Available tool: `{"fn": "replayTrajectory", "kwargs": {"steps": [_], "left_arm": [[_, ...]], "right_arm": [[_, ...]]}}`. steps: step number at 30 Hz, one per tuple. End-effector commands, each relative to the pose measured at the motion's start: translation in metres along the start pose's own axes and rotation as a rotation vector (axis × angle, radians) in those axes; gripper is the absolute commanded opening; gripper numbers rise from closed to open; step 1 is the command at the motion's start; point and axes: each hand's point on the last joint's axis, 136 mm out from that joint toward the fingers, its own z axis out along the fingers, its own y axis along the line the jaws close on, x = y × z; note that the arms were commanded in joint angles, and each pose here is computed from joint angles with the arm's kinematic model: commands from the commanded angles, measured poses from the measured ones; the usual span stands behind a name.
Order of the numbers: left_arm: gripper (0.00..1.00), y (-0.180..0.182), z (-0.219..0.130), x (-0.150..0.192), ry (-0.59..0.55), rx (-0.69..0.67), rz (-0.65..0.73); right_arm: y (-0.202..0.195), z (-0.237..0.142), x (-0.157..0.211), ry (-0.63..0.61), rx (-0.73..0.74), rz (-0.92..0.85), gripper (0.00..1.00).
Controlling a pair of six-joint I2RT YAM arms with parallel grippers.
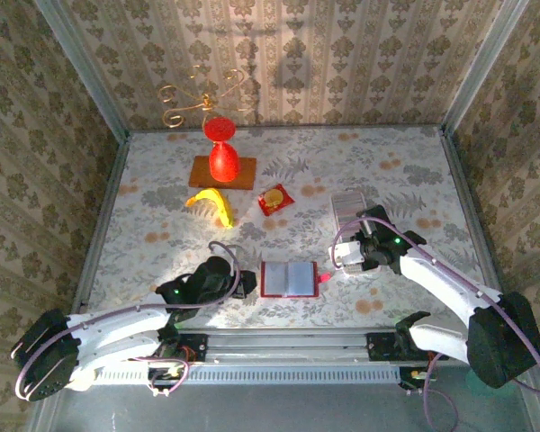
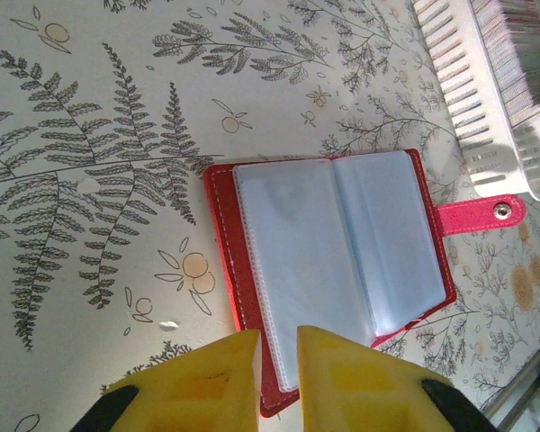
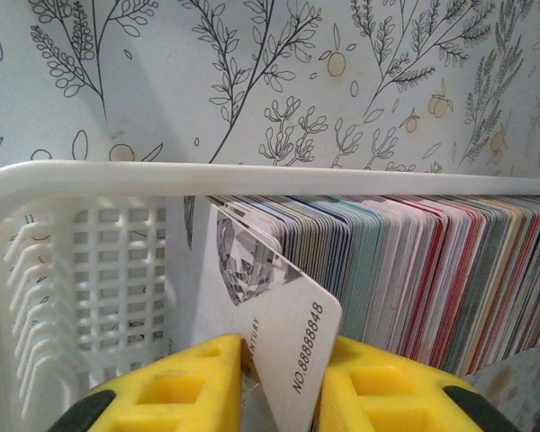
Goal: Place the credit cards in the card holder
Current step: Pick up the credit card from the storage box.
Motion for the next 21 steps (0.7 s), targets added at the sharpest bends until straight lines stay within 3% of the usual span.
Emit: {"fn": "replayTrajectory", "kwargs": {"steps": [1,11,15,21], "left_arm": [[0.17,-0.002,-0.001,0.000,-0.003,0.020,-0.015],[0.15,-0.005,-0.001,0.001,0.003,0.031,-0.019],[0.14,-0.009,-0.002,0.000,0.006,0.038,-0.015],[0.17,-0.014,-0.002,-0.004,0.006,0.035,-0.012]], "right_arm": [[-0.015,-0.010,0.004,0.022,0.059,0.012,0.23],[-0.004,-0.022,0.002,0.009,0.049,0.032,0.14],[0.017,-0.037,-0.010,-0.065,-0.031,0.067,0.01],[0.041,-0.069,-0.035,-0.189,-0.078,0.136,0.00]]}}
